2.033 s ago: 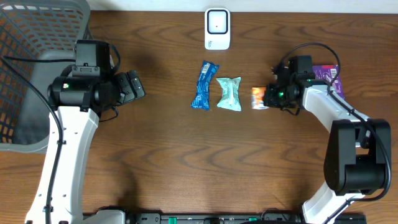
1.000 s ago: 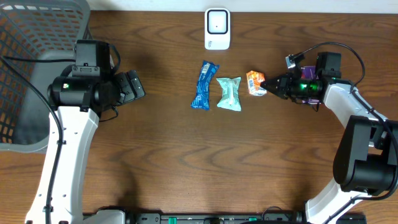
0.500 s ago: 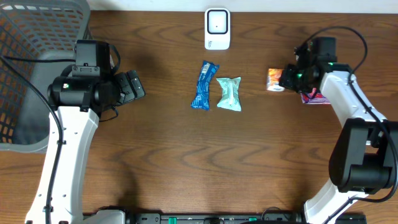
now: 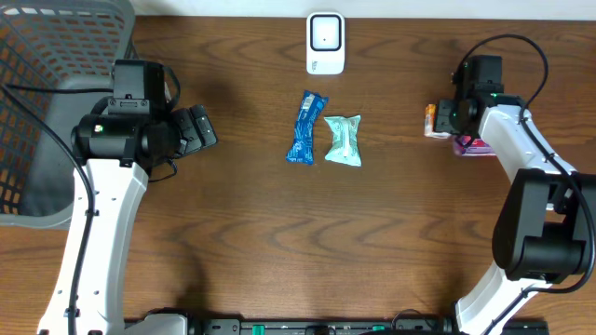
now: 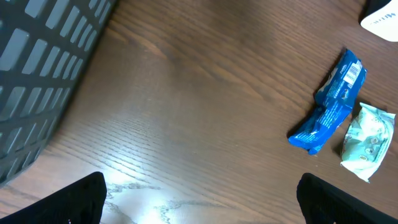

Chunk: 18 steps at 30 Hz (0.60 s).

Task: Scan the item barcode
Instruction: 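Place the orange packet next to the box and lift the right gripper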

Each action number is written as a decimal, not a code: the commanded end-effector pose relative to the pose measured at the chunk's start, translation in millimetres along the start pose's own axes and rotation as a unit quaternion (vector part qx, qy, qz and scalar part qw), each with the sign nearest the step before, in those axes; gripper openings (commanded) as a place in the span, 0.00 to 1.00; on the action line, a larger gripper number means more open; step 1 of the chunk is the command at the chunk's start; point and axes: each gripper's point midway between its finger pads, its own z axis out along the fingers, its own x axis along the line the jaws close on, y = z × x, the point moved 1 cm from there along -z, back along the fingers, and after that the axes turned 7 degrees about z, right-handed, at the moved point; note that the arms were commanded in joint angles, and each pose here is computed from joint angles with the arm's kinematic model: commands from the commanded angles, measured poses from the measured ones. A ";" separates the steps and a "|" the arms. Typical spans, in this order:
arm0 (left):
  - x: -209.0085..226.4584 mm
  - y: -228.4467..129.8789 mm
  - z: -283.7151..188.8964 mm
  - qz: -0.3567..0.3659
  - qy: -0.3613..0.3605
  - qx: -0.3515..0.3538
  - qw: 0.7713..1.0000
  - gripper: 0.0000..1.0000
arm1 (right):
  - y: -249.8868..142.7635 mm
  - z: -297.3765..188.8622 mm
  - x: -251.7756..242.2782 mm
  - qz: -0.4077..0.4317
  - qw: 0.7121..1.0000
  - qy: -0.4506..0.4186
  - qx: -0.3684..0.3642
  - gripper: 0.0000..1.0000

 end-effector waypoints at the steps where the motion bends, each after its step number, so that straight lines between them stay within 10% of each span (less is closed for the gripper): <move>1: 2.2 1.9 -0.1 -0.002 0.006 -0.002 1.000 0.98 | 5.9 -3.2 -3.9 -0.006 1.000 -0.012 -0.002 0.73; 18: 2.2 1.9 -0.1 -0.002 0.006 -0.002 1.000 0.98 | 23.3 -45.3 80.0 -0.047 0.990 0.131 0.005 0.55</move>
